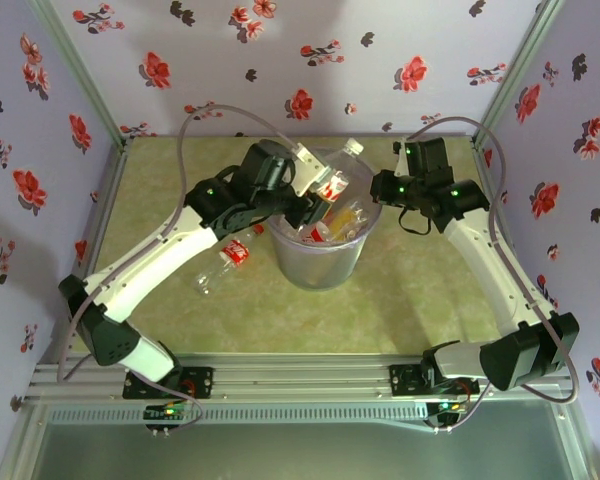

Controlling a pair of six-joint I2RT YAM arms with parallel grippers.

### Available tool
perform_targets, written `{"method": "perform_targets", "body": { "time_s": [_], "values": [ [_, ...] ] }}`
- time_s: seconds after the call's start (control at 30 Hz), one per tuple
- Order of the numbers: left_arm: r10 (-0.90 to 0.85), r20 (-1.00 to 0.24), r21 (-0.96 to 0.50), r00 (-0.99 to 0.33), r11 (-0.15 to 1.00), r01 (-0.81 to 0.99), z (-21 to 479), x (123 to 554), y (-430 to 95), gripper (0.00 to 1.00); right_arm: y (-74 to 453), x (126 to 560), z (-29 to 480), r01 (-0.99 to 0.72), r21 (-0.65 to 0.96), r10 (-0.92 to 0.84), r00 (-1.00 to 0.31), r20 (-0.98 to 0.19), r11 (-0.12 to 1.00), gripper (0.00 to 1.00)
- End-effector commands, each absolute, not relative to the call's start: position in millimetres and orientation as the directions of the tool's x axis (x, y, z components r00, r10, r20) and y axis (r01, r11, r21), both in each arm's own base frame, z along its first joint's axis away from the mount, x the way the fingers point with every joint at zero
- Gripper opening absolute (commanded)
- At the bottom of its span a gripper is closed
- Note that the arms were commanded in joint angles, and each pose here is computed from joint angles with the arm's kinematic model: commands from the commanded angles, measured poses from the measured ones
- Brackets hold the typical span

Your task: Put the plastic bottles in the bin

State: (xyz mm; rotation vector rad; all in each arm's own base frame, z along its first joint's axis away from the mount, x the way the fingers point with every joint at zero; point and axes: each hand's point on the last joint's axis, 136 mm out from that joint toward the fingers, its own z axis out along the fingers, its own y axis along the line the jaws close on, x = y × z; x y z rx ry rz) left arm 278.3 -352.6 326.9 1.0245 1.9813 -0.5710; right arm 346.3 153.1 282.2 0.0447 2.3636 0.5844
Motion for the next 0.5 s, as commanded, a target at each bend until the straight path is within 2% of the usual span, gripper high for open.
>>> {"method": "perform_targets", "body": {
  "time_s": [0.0,0.2,0.27,0.33,0.47],
  "values": [
    [0.514,-0.779,-0.037,-0.358,0.532,0.846,305,267,-351,0.35,157,332,251,-0.093,0.407,0.151,-0.835,-0.529,0.909,0.0],
    [0.538,-0.755,-0.041,-0.375,0.532,0.846,293,267,-351,0.5,158,332,252,-0.095,0.409,0.152,-0.834,-0.53,0.907,0.0],
    [0.538,-0.754,-0.043,-0.377,0.533,0.845,294,267,-351,0.61,158,331,252,-0.095,0.409,0.151,-0.835,-0.53,0.908,0.0],
    [0.527,-0.765,-0.045,-0.37,0.53,0.847,299,268,-353,0.78,157,331,251,-0.094,0.408,0.151,-0.835,-0.528,0.908,0.0],
    [0.493,-0.799,-0.041,-0.345,0.527,0.849,316,270,-357,0.9,158,331,251,-0.095,0.409,0.151,-0.835,-0.528,0.908,0.0]
  ]
}}
